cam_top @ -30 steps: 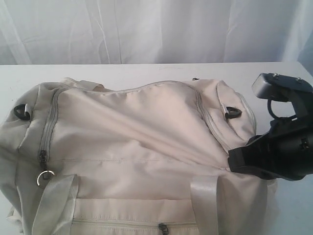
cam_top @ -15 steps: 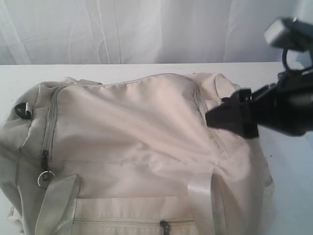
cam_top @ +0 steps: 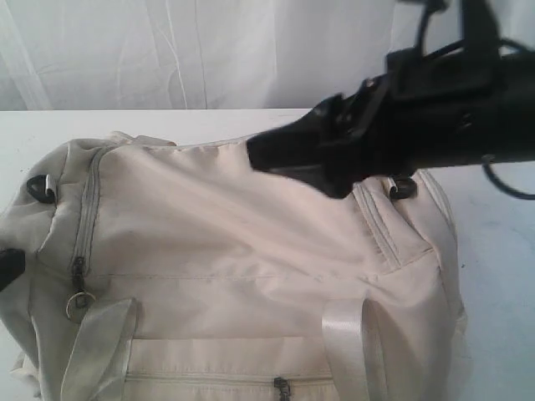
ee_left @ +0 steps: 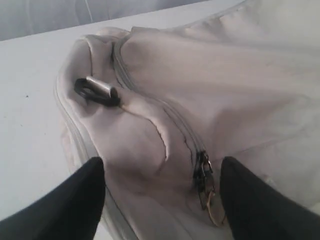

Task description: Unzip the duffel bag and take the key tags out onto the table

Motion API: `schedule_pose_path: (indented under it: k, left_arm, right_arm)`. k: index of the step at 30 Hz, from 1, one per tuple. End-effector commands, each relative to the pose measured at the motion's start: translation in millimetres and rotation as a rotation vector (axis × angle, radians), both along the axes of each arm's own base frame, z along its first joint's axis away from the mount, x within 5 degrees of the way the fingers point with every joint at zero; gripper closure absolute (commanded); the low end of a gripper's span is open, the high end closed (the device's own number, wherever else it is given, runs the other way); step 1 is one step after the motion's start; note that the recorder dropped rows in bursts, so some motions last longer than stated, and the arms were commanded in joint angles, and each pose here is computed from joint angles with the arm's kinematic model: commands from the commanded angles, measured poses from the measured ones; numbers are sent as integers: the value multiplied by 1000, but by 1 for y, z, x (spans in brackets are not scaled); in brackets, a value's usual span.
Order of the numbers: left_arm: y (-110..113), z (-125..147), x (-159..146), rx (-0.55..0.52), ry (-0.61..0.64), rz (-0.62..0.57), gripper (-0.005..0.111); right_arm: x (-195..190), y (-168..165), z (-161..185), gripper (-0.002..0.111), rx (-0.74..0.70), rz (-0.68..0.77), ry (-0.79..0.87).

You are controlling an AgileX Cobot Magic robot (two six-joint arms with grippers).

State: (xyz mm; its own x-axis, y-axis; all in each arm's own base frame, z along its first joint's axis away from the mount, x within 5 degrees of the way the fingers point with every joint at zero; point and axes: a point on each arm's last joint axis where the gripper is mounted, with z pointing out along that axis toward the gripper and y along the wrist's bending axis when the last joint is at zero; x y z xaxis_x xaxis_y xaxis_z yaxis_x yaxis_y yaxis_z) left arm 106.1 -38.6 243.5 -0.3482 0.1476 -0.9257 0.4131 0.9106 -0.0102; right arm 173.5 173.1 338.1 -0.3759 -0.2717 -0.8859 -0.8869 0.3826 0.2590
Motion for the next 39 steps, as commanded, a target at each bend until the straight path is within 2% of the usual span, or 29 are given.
schedule_pose_path:
  k: [1, 2, 4, 7, 9, 11, 13, 16, 19, 21, 22, 23, 25, 28, 31, 34, 39]
  left_arm:
    - [-1, -20, -5, 16, 67, -18, 37]
    - [0, -23, -5, 13, 73, -8, 37]
    - [1, -32, -7, -79, 126, 53, 37]
    - [1, -34, -7, -170, 159, 91, 37]
    - [1, -37, -5, -164, 184, 96, 37]
    - [2, -41, 2, -181, 222, 142, 37]
    - [3, -43, 10, -257, 270, 202, 37]
    - [-2, -37, 21, -275, 315, 179, 39]
    - [-4, -34, 32, -290, 349, 187, 55]
    - [-6, -34, 40, -343, 390, 206, 85]
    - [-6, -33, 41, -350, 392, 209, 90]
    - [-6, -34, 42, -347, 399, 213, 100]
    - [-5, -34, 43, -342, 390, 225, 107]
    - [-1, -34, 45, -330, 361, 268, 107]
    - [2, -31, 47, -373, 345, 314, 107]
    - [-1, -24, 49, -395, 342, 297, 107]
    - [-6, -6, 56, -411, 308, 239, 107]
  right_arm:
    - [8, 38, -39, 32, -85, 134, 39]
    - [8, 47, -49, 32, -107, 168, 44]
    - [4, 72, -73, 32, -129, 244, 59]
    - [0, 104, -101, 32, -75, 298, 76]
    - [-5, 121, -110, 33, -29, 329, 26]
    - [-11, 139, -116, 40, -37, 395, -55]
    - [-11, 154, -120, 46, -67, 401, -99]
    - [-4, 170, -129, 46, -123, 354, -129]
    - [-2, 175, -139, 46, -131, 368, -104]
    - [2, 178, -148, 46, -152, 356, -94]
    - [3, 179, -148, 46, -155, 347, -97]
    - [5, 182, -147, 46, -154, 339, -100]
    - [6, 186, -141, 46, -122, 354, -101]
    - [8, 193, -128, 46, -70, 342, -70]
    - [13, 197, -120, 55, -62, 321, -93]
    - [15, 197, -124, 60, -80, 303, -94]
    - [11, 196, -129, 60, -97, 332, -57]
